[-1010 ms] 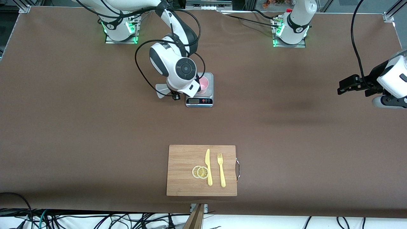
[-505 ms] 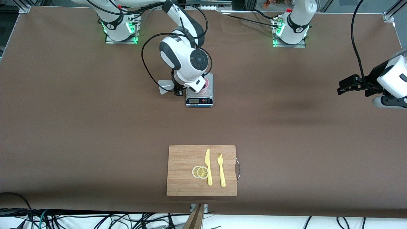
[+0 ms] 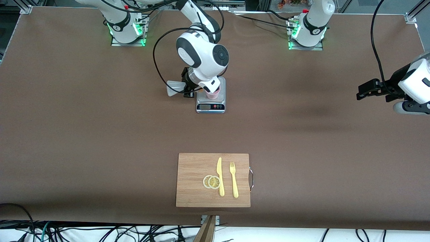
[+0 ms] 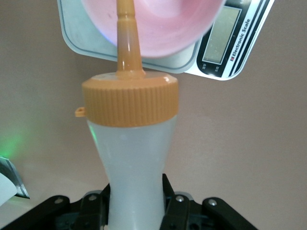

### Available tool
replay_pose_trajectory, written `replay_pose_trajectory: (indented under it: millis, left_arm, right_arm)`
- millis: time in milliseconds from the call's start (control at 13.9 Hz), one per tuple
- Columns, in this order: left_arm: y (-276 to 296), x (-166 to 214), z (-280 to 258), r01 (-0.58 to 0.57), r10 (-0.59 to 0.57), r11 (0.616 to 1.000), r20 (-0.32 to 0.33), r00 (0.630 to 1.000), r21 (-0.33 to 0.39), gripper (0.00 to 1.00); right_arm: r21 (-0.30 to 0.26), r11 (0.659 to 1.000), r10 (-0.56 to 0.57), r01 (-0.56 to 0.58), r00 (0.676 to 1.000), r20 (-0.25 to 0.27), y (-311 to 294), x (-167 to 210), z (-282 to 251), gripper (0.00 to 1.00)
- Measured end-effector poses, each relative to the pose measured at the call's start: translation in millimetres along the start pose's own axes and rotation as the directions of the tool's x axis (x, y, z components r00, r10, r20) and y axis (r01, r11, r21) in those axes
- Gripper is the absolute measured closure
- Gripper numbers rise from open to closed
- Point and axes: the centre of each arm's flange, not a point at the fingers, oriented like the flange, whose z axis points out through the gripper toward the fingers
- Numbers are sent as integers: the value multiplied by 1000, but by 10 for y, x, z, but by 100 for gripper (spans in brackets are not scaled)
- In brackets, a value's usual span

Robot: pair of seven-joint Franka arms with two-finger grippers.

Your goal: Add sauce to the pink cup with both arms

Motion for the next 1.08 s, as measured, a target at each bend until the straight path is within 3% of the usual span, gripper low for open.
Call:
replay_pose_trajectory:
  millis: [505, 1082]
  left_arm:
    - [0, 0, 0, 0, 0, 1000, 0, 1000, 0, 0]
    - [0, 0, 0, 0, 0, 1000, 0, 1000, 0, 0]
  right_arm:
    - [-53, 995, 91, -86, 991, 101, -202, 135, -53, 65]
    - [-67, 992, 112, -106, 989, 95, -174, 110, -130, 65]
